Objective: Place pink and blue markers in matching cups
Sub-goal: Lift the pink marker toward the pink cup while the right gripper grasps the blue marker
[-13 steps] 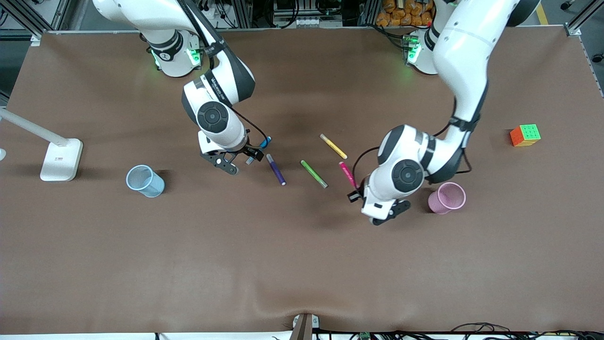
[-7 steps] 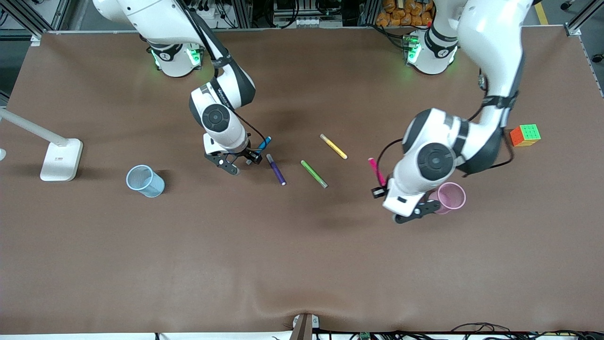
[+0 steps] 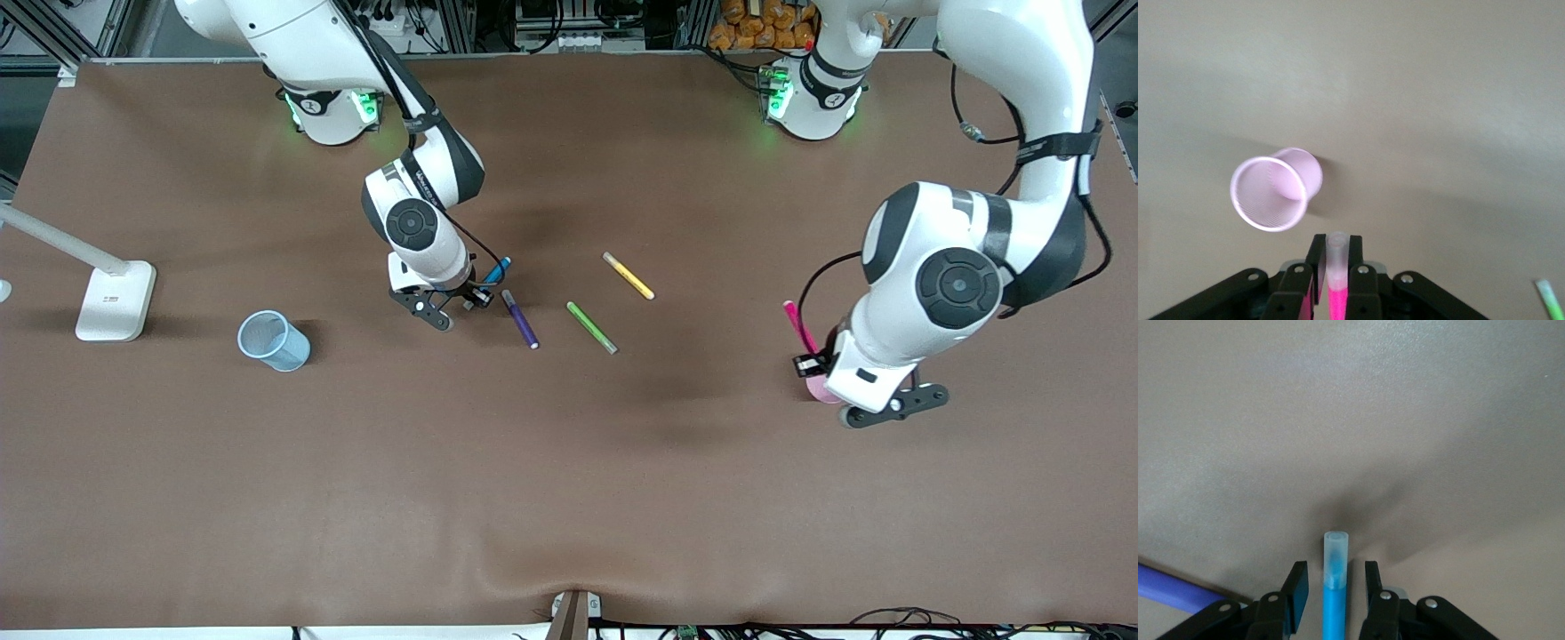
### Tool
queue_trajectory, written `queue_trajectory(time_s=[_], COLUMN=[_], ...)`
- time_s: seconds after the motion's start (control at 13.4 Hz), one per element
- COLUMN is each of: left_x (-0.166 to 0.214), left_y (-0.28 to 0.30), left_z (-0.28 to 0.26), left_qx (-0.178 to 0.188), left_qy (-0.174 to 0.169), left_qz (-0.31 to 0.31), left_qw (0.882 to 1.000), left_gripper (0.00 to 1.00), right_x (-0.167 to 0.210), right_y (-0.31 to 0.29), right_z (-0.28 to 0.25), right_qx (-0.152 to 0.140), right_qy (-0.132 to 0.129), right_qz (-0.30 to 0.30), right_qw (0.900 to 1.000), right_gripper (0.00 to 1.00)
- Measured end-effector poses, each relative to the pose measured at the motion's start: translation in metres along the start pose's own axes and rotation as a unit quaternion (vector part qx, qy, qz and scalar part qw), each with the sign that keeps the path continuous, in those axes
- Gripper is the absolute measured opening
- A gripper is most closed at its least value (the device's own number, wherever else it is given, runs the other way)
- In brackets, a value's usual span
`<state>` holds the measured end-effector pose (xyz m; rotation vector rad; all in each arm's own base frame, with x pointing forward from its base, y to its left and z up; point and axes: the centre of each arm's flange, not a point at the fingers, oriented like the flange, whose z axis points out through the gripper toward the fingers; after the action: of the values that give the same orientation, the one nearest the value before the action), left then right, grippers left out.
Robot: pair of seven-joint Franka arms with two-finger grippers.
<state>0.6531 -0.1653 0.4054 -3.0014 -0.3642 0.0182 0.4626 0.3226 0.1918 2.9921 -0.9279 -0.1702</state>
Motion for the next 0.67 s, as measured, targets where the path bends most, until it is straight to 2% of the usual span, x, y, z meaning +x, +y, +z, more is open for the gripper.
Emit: queue_trajectory(time_s=[0.07,0.22,0.3,0.6,0.67], left_x=[0.003,0.007,0.008,0.01,0.009], left_y=[-0.007,-0.015,-0.017,-0.025,-0.027], left_z=[0.001,0.003,0.001,-0.022,-0.025], left_qx=[0.016,0.045,0.053,0.06,0.055], left_qy=[0.008,0.024,0.032,0.078,0.09], left_qz=[0.003,0.012,0.015,0.021,0.019], left_qw=[1.0,0.999,0.998,0.995,0.994], left_gripper=[0.17,0.17,0.17,0.17,0.17], right_x=[0.0,0.0,0.0,-0.001,-0.001], right_y=[0.0,0.0,-0.001,-0.003,-0.003], right_z=[0.003,0.007,0.006,0.008,0.009], right_qx=[-0.001,-0.001,0.001,0.008,0.009], right_qy=[0.0,0.0,0.001,0.005,0.005], right_qz=[0.001,0.001,0.001,0.0,0.0], right_qw=[1.0,1.0,1.0,1.0,1.0], right_gripper=[0.43,0.2,0.15,0.18,0.22])
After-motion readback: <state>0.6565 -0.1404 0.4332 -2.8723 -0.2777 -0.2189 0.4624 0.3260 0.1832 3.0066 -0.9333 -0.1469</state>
